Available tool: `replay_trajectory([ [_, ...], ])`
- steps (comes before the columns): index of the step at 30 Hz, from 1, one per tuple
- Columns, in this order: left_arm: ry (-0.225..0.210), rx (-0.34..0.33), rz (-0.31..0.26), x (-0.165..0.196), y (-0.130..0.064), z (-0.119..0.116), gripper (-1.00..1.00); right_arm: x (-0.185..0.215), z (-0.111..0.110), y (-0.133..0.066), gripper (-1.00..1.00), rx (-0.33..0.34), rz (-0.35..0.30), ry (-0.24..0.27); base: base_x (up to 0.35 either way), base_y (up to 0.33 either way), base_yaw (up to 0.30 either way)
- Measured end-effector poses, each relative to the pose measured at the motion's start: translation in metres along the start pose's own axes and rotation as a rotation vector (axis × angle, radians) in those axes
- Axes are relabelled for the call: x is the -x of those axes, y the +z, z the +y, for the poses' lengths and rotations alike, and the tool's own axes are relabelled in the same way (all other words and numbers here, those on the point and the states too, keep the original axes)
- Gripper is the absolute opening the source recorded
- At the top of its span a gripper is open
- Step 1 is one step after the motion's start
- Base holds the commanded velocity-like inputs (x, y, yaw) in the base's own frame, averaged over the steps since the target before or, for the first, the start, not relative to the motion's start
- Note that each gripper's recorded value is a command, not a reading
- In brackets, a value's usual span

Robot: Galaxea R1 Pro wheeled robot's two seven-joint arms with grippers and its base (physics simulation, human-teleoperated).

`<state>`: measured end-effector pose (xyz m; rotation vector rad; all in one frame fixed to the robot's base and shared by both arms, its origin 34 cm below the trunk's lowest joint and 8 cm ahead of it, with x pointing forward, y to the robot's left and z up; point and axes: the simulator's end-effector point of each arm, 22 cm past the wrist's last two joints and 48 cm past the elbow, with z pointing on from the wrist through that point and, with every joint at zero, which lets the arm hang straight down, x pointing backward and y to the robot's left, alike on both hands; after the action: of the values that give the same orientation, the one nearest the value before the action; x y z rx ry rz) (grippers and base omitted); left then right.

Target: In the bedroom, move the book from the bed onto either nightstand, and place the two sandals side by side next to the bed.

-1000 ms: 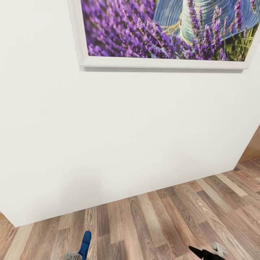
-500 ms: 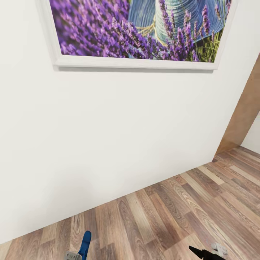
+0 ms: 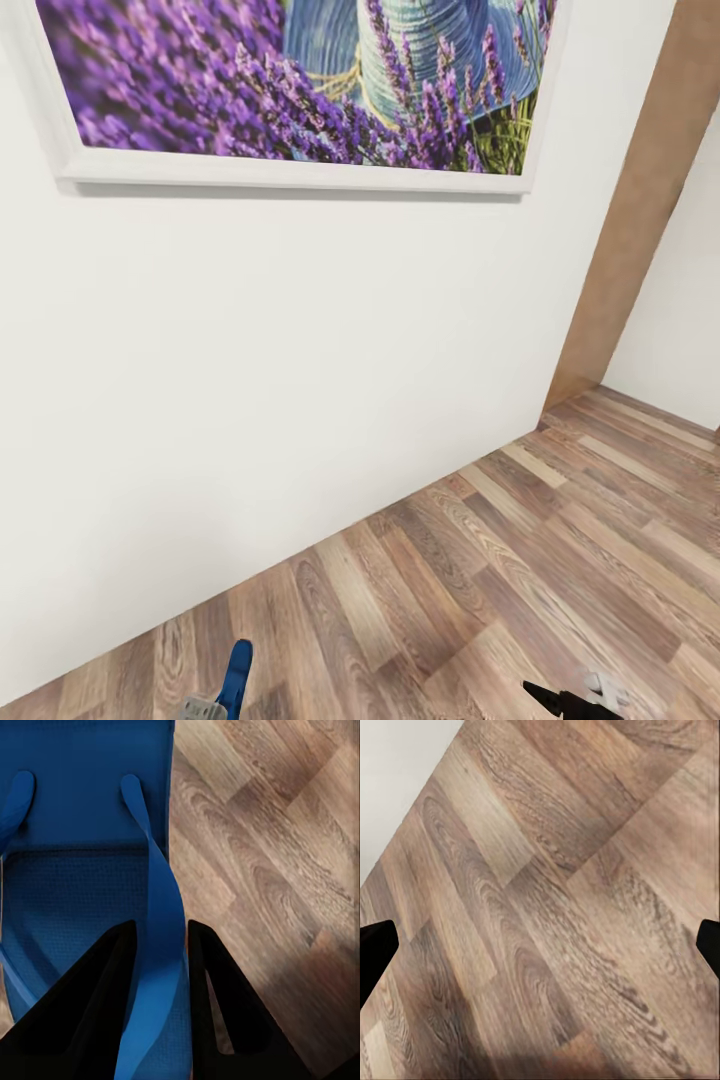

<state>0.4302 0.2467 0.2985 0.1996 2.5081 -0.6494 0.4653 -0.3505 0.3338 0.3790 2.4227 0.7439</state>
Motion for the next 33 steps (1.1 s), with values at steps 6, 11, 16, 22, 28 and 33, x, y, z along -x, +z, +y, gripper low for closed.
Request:
replay_trajectory([
  [6, 0.000, 0.000, 0.000, 0.0000, 0.0000, 0.0000, -1.00, 0.0000, 0.0000, 0.0000, 1.00, 0.000, 0.000, 0.000, 0.000, 0.000, -0.283],
  [11, 0.000, 0.000, 0.000, 0.0000, 0.0000, 0.0000, -1.00, 0.0000, -0.0001, 0.0000, 1.00, 0.000, 0.000, 0.000, 0.000, 0.000, -0.283],
  [16, 0.000, 0.000, 0.000, -0.0001, 0.0000, 0.0000, -1.00, -0.0002, -0.0003, 0.0000, 1.00, -0.001, 0.000, 0.000, 0.000, 0.000, -0.283],
  [22, 0.000, 0.000, 0.000, 0.0000, 0.0000, 0.0000, -1.00, -0.0002, -0.0003, 0.0000, 1.00, -0.001, 0.000, 0.000, 0.000, 0.000, -0.283],
  [28, 0.000, 0.000, 0.000, 0.0000, 0.0000, 0.0000, -1.00, -0.0001, -0.0003, 0.0000, 1.00, -0.001, 0.000, 0.000, 0.000, 0.000, -0.283],
  [33, 0.000, 0.000, 0.000, 0.0000, 0.0000, 0.0000, -1.00, -0.0001, -0.0003, 0.0000, 1.00, -0.001, 0.000, 0.000, 0.000, 0.000, -0.283],
])
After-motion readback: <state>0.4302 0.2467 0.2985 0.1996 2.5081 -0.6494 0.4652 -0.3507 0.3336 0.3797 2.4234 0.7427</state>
